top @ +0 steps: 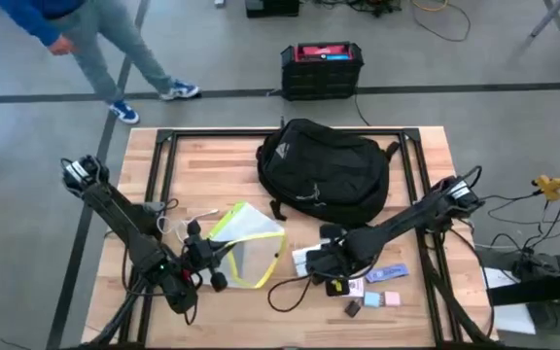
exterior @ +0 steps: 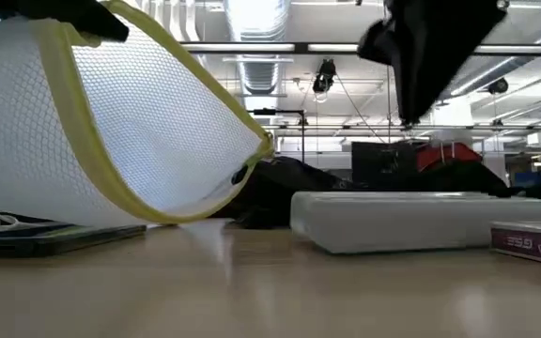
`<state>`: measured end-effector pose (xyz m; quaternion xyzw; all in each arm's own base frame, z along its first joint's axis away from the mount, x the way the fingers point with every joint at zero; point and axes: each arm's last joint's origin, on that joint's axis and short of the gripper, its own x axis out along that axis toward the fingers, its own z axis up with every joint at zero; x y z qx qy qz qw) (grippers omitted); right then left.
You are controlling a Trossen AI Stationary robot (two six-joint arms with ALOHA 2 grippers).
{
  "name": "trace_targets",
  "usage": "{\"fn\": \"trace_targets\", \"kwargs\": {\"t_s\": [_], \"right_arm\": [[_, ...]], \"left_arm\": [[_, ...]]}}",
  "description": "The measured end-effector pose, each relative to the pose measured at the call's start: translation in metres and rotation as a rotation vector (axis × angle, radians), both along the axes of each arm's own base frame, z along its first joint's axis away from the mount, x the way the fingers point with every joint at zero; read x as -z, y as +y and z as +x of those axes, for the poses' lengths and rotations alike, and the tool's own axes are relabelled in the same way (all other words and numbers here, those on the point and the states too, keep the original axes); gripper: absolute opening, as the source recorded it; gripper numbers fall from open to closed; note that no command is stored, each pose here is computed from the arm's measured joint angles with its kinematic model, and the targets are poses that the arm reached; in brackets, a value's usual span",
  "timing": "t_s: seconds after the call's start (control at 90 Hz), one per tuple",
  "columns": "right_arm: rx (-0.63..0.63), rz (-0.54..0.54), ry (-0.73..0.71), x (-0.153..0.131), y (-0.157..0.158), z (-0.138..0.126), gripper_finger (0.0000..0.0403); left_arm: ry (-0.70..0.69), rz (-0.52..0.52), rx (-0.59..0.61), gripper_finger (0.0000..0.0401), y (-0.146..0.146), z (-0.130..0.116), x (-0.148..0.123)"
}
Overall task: Unpack backpack
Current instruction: Put the white medicine organizer into the yellow green zip bag
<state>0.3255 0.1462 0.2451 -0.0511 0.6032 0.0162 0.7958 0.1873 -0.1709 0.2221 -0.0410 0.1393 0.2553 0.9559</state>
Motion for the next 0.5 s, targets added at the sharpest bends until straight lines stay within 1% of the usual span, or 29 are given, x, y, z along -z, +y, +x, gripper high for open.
{"fn": "trace_targets", "kwargs": {"t_s": [0.078, 0.144, 0.244, 0.3, 0.367, 0.5], "right_arm": [[-0.026, 0.007, -0.027, -0.007, 0.001, 0.003, 0.0025], [-0.051, 0.002, -0.025, -0.008, 0.001, 0.002, 0.0008], [-0.121, 0.019, 0.005, -0.003, 0.005, 0.001, 0.0003], [-0.133, 0.011, 0.023, 0.004, 0.008, 0.000, 0.0012], [-0.148, 0.004, 0.042, 0.014, 0.012, 0.000, 0.0031], [-0.173, -0.016, 0.083, 0.032, 0.018, 0.001, 0.0095]], "left_arm": [[-0.006, -0.006, 0.000, 0.0000, 0.000, 0.000, 0.000], [-0.009, -0.013, 0.001, 0.0000, -0.001, 0.001, -0.001], [-0.004, -0.017, 0.005, 0.0000, -0.001, 0.001, 0.000], [-0.003, -0.019, 0.007, 0.0000, -0.001, 0.001, 0.000], [-0.004, -0.021, 0.007, 0.0000, -0.001, 0.001, 0.000], [-0.005, -0.025, 0.009, 0.0000, -0.001, 0.001, -0.001]]}}
